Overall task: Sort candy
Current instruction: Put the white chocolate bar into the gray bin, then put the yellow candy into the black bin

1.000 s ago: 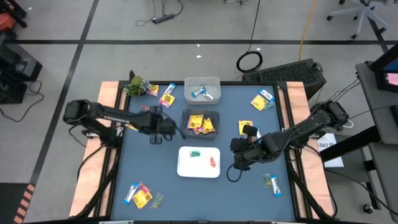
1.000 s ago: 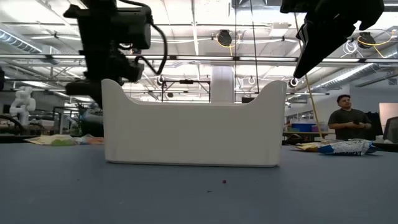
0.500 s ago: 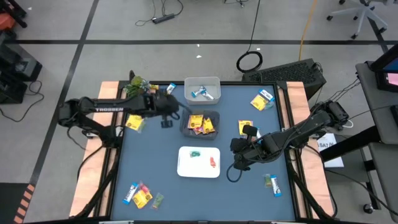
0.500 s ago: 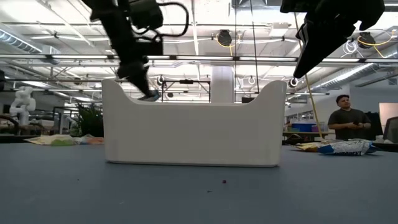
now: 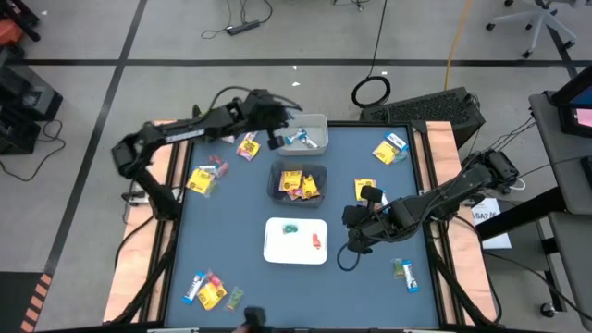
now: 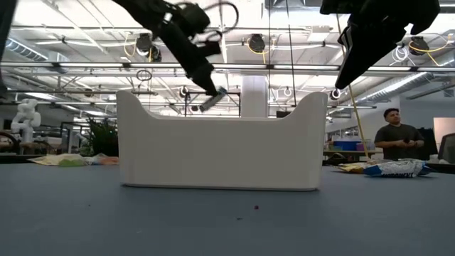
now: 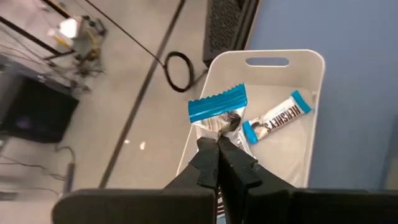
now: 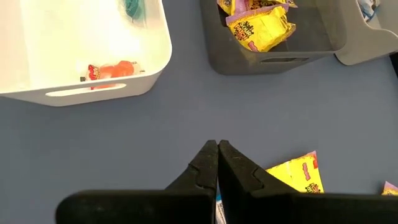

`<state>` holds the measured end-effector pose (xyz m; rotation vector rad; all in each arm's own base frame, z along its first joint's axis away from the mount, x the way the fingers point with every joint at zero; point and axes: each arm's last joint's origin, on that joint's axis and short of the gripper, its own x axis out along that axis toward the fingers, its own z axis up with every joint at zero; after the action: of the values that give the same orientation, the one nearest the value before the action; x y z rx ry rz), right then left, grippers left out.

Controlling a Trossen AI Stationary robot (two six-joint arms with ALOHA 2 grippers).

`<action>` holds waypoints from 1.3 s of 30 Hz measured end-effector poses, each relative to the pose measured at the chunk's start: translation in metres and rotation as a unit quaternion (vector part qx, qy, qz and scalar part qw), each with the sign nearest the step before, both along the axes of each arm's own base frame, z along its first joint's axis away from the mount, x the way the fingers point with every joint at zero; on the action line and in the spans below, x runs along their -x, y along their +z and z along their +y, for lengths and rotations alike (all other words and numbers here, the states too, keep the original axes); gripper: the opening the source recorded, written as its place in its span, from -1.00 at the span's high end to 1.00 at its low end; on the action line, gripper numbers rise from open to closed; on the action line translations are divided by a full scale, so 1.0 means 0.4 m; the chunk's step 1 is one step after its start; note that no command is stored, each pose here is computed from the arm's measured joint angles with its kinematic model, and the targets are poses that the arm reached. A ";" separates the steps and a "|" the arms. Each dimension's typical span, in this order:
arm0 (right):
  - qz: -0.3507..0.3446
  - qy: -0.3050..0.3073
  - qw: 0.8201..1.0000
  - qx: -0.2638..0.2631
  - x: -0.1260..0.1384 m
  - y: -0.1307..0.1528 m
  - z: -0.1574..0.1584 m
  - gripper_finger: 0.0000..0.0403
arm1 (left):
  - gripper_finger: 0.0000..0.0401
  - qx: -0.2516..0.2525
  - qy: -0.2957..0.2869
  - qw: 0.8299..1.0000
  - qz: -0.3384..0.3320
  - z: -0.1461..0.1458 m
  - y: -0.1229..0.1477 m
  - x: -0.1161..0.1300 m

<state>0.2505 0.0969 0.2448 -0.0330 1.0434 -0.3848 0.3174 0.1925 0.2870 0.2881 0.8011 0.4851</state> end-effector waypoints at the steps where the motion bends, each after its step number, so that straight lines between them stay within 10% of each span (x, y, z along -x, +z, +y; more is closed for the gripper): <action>1: 0.000 0.000 1.000 0.000 0.000 0.000 0.000 1.00 | 0.98 0.005 -0.003 1.000 0.003 0.014 -0.009 -0.012; 24: -0.010 0.023 1.000 0.007 -0.008 0.001 0.003 1.00 | 0.97 0.081 -0.043 0.993 0.073 0.092 -0.175 -0.073; 39: -0.047 0.007 0.999 0.001 0.050 -0.186 -0.037 1.00 | 0.78 0.062 -0.069 0.991 -0.099 0.018 -0.093 -0.030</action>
<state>0.2305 0.0819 0.1702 -0.0233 0.9496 -0.3720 0.3292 0.1998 0.2499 0.1754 0.6112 0.3271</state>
